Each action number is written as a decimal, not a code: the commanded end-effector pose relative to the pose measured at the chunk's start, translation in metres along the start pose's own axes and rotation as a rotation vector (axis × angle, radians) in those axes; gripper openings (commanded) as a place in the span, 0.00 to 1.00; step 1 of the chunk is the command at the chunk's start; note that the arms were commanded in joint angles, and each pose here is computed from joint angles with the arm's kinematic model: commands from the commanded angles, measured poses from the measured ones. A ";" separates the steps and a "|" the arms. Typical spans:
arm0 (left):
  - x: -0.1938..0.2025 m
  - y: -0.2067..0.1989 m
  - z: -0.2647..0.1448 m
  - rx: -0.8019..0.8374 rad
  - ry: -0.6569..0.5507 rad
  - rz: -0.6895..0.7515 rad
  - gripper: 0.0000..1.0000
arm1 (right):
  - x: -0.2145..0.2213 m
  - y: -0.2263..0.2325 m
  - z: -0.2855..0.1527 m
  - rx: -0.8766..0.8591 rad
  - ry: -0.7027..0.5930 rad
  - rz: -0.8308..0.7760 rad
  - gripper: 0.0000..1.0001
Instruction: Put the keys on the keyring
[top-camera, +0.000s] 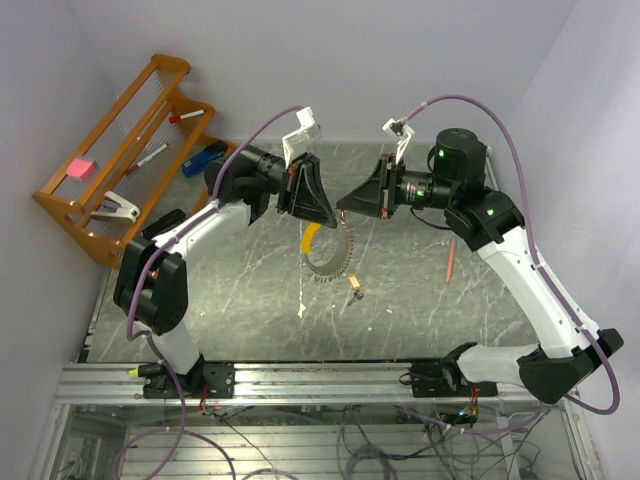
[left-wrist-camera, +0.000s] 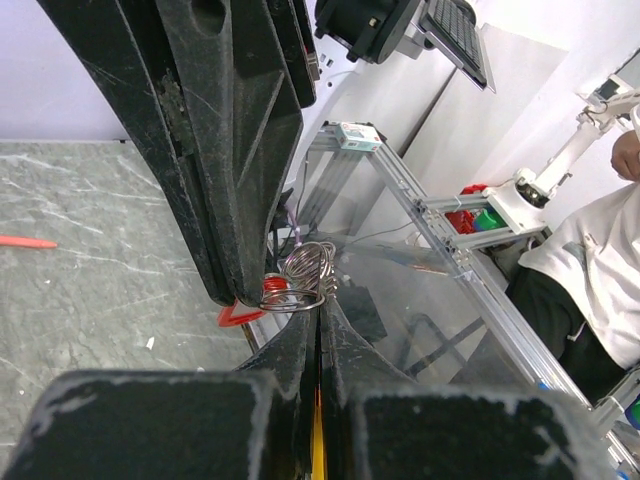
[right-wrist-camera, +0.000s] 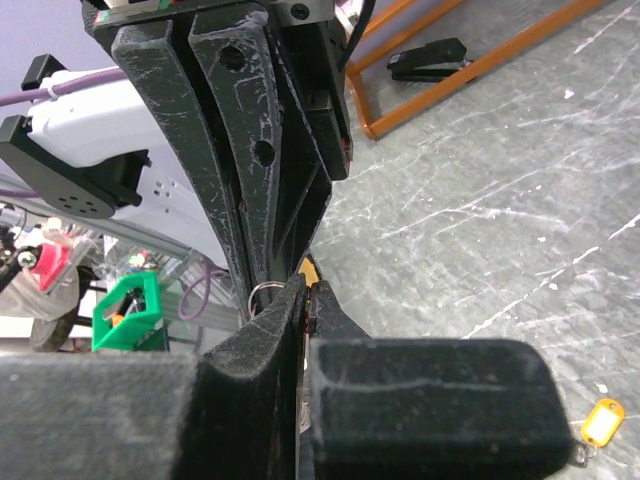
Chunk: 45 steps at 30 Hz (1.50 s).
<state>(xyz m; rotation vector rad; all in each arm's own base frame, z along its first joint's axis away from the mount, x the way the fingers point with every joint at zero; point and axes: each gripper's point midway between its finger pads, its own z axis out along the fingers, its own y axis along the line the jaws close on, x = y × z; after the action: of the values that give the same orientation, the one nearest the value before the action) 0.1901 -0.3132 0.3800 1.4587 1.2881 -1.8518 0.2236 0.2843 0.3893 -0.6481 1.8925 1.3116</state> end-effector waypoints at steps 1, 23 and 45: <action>-0.021 -0.032 -0.013 -0.043 0.015 0.255 0.07 | 0.057 -0.002 -0.005 0.000 0.230 0.225 0.00; -0.008 -0.017 -0.015 -0.045 0.013 0.232 0.07 | 0.046 0.025 -0.008 -0.163 0.207 0.191 0.00; -0.002 0.004 -0.024 -0.071 0.000 0.127 0.07 | 0.014 0.034 -0.013 -0.161 0.074 0.043 0.00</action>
<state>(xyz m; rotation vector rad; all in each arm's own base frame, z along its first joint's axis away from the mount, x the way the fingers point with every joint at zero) 0.2126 -0.3014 0.3777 1.3981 1.3217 -1.8116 0.2077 0.2817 0.3943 -0.6783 1.8934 1.4291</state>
